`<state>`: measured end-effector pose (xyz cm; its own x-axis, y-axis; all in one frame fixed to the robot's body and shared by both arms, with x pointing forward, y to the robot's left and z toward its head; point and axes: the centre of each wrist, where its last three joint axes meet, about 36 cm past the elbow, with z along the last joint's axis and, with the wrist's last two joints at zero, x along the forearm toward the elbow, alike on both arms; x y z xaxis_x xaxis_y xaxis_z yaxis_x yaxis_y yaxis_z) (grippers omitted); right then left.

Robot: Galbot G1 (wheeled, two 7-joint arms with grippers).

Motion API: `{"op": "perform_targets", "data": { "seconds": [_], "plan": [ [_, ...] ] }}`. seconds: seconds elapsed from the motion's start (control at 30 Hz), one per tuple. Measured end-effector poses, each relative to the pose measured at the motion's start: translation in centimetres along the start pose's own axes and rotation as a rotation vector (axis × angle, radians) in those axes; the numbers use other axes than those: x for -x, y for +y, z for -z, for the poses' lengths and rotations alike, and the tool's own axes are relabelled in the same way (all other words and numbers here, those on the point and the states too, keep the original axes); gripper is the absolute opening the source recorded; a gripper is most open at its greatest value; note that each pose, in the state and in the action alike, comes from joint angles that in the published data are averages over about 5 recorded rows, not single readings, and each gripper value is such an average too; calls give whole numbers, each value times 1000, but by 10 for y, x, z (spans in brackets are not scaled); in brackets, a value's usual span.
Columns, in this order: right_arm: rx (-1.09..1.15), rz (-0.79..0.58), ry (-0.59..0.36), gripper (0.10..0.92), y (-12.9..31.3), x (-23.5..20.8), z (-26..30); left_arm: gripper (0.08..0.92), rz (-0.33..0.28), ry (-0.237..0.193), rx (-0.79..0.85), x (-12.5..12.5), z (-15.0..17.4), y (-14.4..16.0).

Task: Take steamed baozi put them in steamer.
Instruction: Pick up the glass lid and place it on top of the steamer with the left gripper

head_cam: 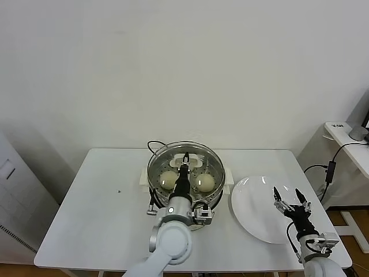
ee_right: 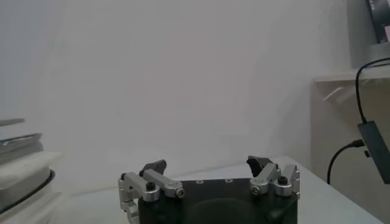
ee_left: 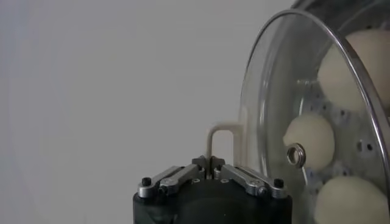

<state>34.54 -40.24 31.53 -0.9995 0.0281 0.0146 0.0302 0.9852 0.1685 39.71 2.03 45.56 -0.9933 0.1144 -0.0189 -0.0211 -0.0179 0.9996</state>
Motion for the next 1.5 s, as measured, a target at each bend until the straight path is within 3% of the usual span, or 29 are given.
{"op": "perform_targets", "data": {
  "seconds": [1.07,1.2,1.5],
  "plan": [
    [3,-11,2,823,-3,-6,-1,109,-30,-5,-14,4,3,-20],
    [2,-13,1,823,-4,-6,-1,182,-26,-10,-22,1,1,-21],
    [4,-14,1,823,-4,-7,-1,441,-38,-19,-57,-12,-10,-17]
  ]
}}
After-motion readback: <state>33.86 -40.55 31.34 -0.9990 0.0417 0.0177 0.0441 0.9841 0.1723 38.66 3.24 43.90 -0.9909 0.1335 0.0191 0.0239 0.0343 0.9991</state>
